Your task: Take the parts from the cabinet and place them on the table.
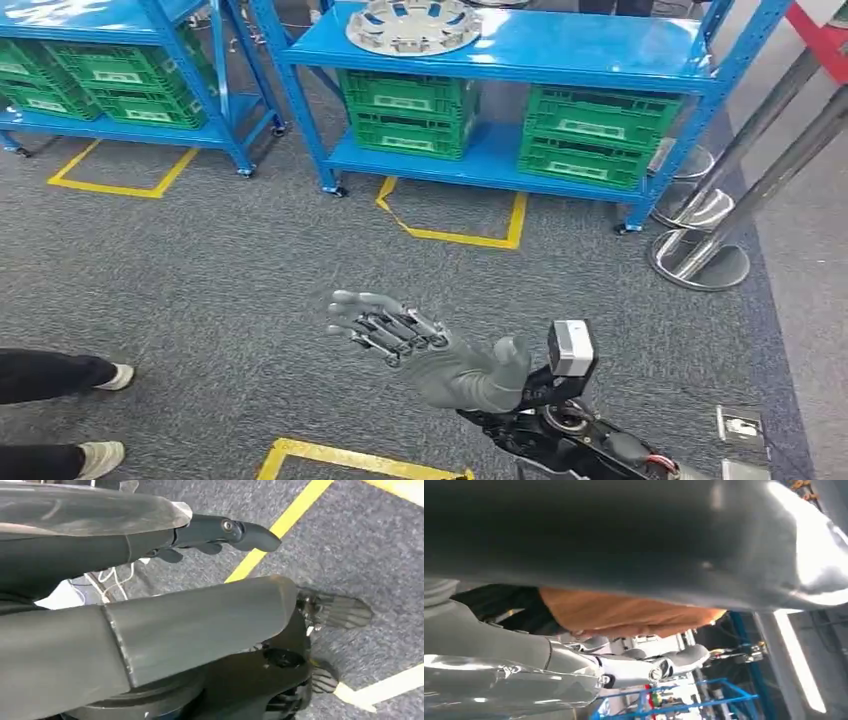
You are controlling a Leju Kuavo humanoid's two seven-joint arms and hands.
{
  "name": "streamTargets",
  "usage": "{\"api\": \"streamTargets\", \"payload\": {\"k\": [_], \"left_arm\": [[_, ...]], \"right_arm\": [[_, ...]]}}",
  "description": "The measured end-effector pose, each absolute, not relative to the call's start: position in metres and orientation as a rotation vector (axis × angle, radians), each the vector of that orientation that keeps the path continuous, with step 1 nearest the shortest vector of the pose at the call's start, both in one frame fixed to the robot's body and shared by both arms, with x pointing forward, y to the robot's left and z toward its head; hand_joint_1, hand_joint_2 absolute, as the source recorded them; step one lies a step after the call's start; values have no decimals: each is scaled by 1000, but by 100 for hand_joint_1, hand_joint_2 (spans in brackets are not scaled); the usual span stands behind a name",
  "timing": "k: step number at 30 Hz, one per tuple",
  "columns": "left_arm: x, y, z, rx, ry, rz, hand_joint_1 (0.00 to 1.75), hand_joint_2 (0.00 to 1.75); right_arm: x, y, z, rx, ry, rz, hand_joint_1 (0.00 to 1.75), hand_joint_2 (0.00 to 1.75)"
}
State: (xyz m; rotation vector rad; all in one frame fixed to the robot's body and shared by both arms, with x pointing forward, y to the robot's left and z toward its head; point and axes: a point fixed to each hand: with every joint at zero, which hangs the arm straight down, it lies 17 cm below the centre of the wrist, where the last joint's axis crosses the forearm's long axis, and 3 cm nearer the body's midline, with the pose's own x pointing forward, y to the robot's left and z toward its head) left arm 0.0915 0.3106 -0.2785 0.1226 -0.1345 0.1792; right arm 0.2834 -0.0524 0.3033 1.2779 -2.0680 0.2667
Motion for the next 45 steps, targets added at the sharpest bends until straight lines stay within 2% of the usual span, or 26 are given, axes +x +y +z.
{"api": "streamTargets", "payload": {"k": [3, 45], "left_arm": [[92, 323, -278, 142, -136, 180, 0, 0], [88, 312, -279, 124, -135, 178, 0, 0]], "right_arm": [[283, -52, 303, 1279, -2065, 267, 0, 0], [283, -54, 302, 1254, -2074, 260, 0, 0]]}}
